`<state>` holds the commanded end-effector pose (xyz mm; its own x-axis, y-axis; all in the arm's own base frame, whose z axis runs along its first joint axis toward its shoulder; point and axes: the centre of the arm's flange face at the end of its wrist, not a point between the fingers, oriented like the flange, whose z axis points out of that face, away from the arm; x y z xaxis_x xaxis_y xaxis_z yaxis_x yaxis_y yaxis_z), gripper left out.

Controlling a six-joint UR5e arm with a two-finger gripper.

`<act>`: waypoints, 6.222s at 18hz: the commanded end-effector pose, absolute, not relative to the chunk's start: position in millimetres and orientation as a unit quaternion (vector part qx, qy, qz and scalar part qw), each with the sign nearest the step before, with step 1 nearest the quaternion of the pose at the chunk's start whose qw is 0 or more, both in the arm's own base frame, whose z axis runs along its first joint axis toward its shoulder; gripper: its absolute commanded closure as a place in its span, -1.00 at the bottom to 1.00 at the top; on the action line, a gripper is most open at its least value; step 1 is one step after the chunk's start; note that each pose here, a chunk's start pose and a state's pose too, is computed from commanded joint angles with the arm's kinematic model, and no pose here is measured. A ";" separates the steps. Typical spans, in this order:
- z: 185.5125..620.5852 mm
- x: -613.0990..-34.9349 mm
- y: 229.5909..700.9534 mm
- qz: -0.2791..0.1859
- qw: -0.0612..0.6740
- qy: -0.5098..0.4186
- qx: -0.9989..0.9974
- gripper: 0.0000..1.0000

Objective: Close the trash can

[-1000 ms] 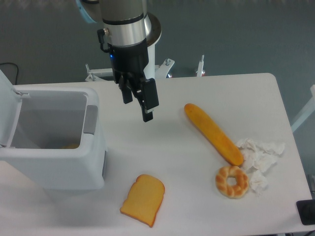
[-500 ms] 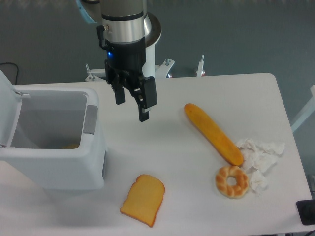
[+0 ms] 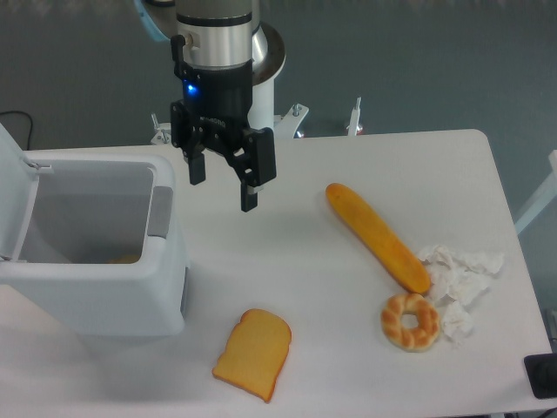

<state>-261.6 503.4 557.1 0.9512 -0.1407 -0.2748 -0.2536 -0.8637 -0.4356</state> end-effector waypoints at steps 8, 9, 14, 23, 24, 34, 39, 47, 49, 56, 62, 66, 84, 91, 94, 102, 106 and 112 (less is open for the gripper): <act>571.3 -270.2 517.8 0.102 0.267 0.001 -0.958 -1.00; 572.1 -270.2 517.8 0.101 0.268 -0.007 -0.958 -1.00; 576.4 -267.2 515.9 0.080 0.279 -0.084 -0.953 -1.00; 605.8 -226.9 513.9 -0.004 0.332 -0.174 -0.927 -1.00; 608.5 -219.1 514.6 -0.009 0.335 -0.171 -0.927 -1.00; 628.2 -157.1 534.0 -0.134 0.380 -0.118 -0.908 -1.00; 645.1 -132.7 536.4 -0.179 0.401 -0.084 -0.894 -1.00; 650.7 -79.6 545.7 -0.233 0.403 -0.029 -0.884 -1.00; 654.6 -71.0 545.6 -0.250 0.408 -0.016 -0.878 -1.00; 654.7 -40.6 548.4 -0.297 0.404 0.016 -0.865 -1.00; 649.3 -10.1 553.3 -0.316 0.392 0.041 -0.863 -1.00; 644.7 -1.4 555.1 -0.321 0.385 0.045 -0.864 -1.00; 614.8 9.9 567.5 -0.336 0.358 0.047 -0.870 -1.00; 608.4 7.0 572.7 -0.337 0.355 0.045 -0.871 -1.00; 607.1 6.1 574.1 -0.334 0.354 0.044 -0.872 -1.00; 606.1 -3.0 575.1 -0.319 0.359 0.038 -0.876 -1.00; 598.0 -13.3 576.0 -0.283 0.354 0.030 -0.891 -1.00; 592.8 -29.8 574.5 -0.266 0.355 0.019 -0.896 -1.00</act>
